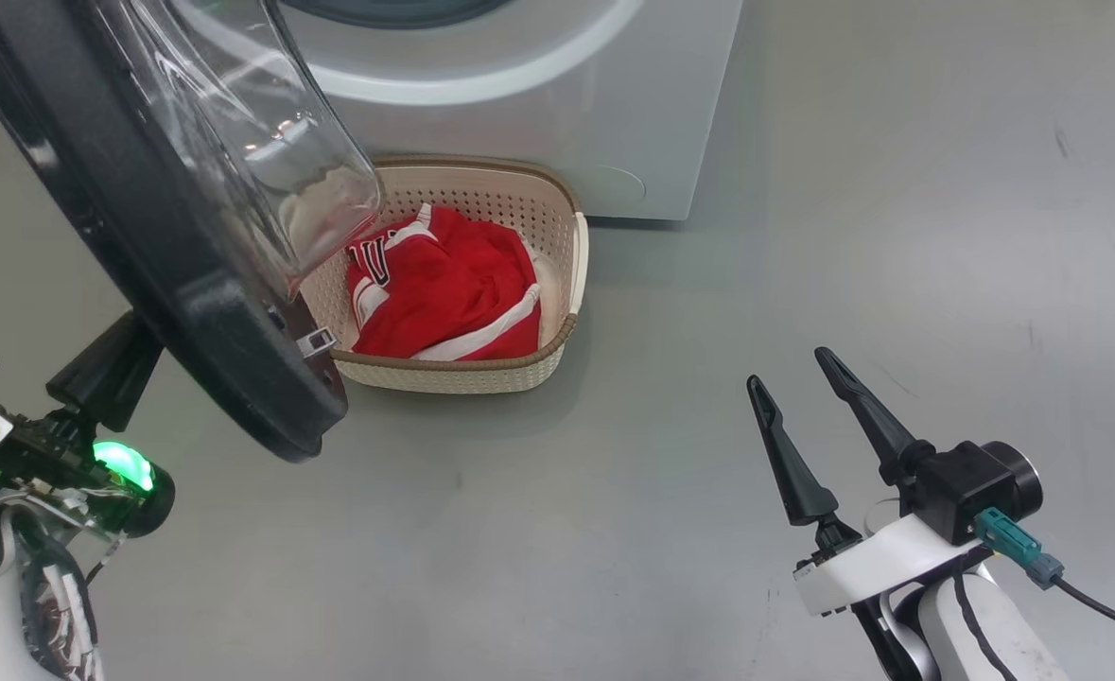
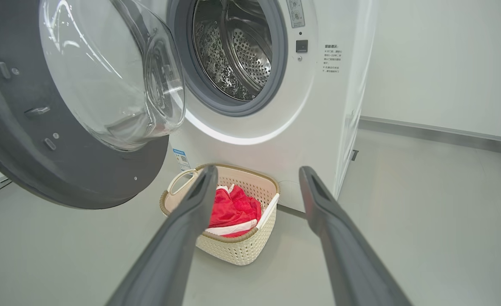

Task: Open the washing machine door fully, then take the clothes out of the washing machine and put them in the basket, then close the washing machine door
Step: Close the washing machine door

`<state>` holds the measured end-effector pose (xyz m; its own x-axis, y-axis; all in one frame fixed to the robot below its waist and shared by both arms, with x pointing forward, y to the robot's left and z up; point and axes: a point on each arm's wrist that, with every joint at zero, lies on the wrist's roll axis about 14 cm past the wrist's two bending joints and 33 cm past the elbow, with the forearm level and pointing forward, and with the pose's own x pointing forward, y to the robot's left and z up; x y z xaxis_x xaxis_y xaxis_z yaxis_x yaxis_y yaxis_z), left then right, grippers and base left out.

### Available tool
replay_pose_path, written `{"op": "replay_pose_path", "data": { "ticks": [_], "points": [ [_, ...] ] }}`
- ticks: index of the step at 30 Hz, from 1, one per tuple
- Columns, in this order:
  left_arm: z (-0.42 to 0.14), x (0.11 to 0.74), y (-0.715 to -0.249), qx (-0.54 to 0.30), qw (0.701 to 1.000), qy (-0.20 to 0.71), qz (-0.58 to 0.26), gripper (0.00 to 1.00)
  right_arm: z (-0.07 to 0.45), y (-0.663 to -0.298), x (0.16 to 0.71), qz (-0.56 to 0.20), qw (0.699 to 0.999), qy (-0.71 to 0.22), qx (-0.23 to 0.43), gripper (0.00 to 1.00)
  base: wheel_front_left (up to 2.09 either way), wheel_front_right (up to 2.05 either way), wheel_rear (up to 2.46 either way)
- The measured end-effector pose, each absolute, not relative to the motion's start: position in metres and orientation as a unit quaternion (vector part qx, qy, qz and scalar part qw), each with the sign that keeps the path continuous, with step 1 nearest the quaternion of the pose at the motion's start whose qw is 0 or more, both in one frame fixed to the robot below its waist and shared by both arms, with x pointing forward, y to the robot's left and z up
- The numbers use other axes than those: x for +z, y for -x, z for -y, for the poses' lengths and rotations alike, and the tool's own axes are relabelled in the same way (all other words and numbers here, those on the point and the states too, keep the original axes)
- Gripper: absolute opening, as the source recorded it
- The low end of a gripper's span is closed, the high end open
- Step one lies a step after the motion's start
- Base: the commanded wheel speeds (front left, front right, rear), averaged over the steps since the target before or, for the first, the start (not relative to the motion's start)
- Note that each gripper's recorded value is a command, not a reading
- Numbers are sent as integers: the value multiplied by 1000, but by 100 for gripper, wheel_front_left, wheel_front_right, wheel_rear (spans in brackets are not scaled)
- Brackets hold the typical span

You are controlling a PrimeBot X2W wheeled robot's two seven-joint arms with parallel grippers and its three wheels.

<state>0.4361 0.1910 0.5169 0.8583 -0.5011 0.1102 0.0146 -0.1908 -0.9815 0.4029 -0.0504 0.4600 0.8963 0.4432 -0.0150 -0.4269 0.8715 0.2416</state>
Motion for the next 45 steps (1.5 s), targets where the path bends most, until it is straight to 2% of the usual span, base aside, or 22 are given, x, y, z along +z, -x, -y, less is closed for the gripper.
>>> {"op": "replay_pose_path", "data": {
  "ticks": [12,19,24,35,45],
  "points": [
    [-142,513,-450,-231,574,761,-196,0,80,-395,468,-25,977,-110,180,100,0,0,0],
    [-119,510,-459,-230,561,767,-210,0,94,-392,471,-20,981,-107,158,100,0,0,0],
    [-106,504,-464,-221,538,784,-216,0,103,-391,471,-19,984,-107,144,100,0,0,0],
    [-85,492,-469,-207,522,793,-235,0,117,-388,468,-22,986,-112,118,100,0,0,0],
    [-73,492,-470,-208,526,789,-239,0,124,-389,470,-18,988,-111,107,100,0,0,0]
  ]
}}
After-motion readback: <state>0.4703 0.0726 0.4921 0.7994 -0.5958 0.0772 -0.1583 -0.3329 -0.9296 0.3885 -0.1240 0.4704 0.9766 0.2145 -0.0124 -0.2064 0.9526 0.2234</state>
